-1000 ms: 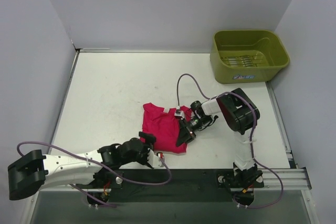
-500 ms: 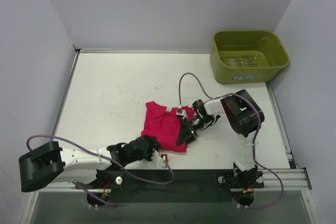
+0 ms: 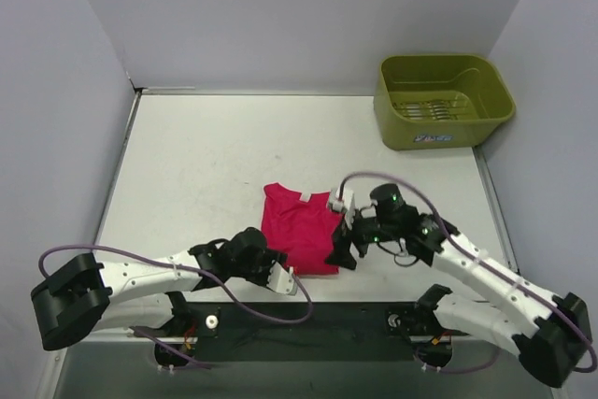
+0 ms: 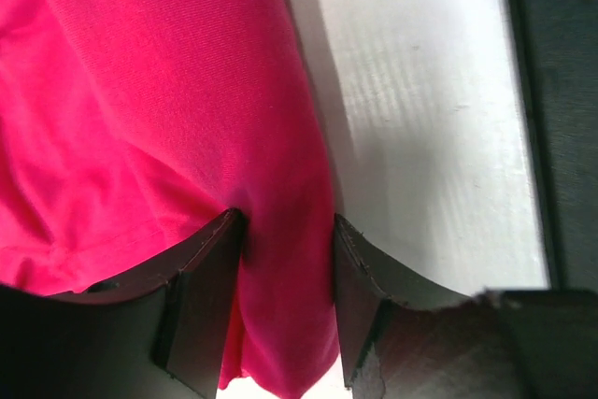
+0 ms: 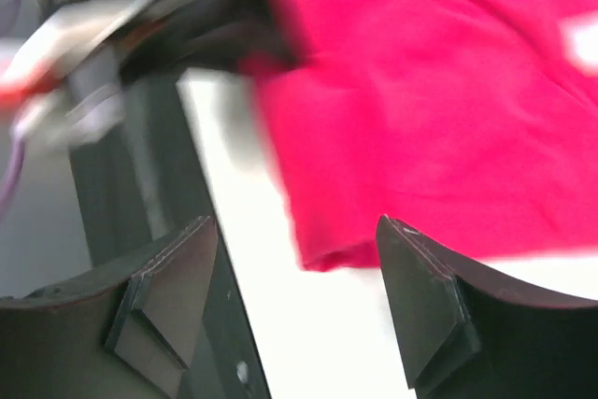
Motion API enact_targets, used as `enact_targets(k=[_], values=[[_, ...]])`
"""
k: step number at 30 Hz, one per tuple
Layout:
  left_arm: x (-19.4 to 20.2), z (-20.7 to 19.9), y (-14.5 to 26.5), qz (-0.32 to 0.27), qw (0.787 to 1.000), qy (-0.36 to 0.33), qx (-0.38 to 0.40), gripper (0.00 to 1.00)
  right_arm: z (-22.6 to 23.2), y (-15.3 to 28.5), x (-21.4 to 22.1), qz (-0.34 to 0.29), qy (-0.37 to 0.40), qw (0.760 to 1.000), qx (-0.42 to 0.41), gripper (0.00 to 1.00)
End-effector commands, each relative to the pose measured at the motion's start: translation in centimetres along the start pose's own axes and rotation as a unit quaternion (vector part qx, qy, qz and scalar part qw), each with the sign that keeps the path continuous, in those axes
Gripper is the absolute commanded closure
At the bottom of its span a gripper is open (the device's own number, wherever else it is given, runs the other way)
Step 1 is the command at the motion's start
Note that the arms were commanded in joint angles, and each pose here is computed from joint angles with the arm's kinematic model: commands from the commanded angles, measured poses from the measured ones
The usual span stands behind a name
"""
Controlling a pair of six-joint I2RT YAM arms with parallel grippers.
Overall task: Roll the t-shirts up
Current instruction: Roll the T-shirt to the center of the board.
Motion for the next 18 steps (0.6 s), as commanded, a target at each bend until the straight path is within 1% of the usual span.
enact_targets(k=[1,2,4,5,7,8,11,14,18], values=[[-0.1,-2.2,0.4,-0.032,0.984,0.06,0.162,0.47,3.2,-0.5,4.5,0.012,0.224,0.974,0.026,0.28],[0.0,-1.0,0.6,-0.026,0.982,0.083,0.169,0.48,3.8,-0.6,4.8,0.004,0.252,0.967,0.021,0.26],[-0.3,-0.3,0.7,-0.034,0.975,0.101,0.192,0.47,4.9,-0.7,5.0,-0.016,0.323,0.946,0.015,0.25],[-0.5,0.1,0.8,-0.037,0.97,0.105,0.217,0.47,5.0,-0.8,5.1,-0.02,0.334,0.942,0.011,0.23],[-0.7,0.5,0.9,-0.038,0.965,0.112,0.235,0.47,4.8,-1.4,5.1,-0.023,0.361,0.932,0.007,0.22],[-0.7,0.2,0.9,-0.038,0.959,0.12,0.255,0.47,4.8,-1.8,5.5,-0.015,0.4,0.916,0.004,0.21],[-1.0,1.0,1.0,-0.037,0.956,0.123,0.263,0.47,5.1,-2.7,5.4,-0.018,0.456,0.89,0.003,0.2],[-1.3,1.6,1.1,-0.037,0.959,0.12,0.252,0.45,5.4,-3.3,4.9,-0.028,0.459,0.888,0.009,0.2],[-1.3,1.6,1.2,-0.035,0.959,0.127,0.25,0.43,5.5,-4.0,4.6,-0.046,0.431,0.901,0.02,0.19]])
Point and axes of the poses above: each gripper's point midway between its finger pads, its own y axis back along the fingers, its own z axis along the line the jaws close on, x = y × z, the point moved 7 cm from there along y, back along the fingers, and after that the axes turned 1 degree about y, right-handed, at the moved point
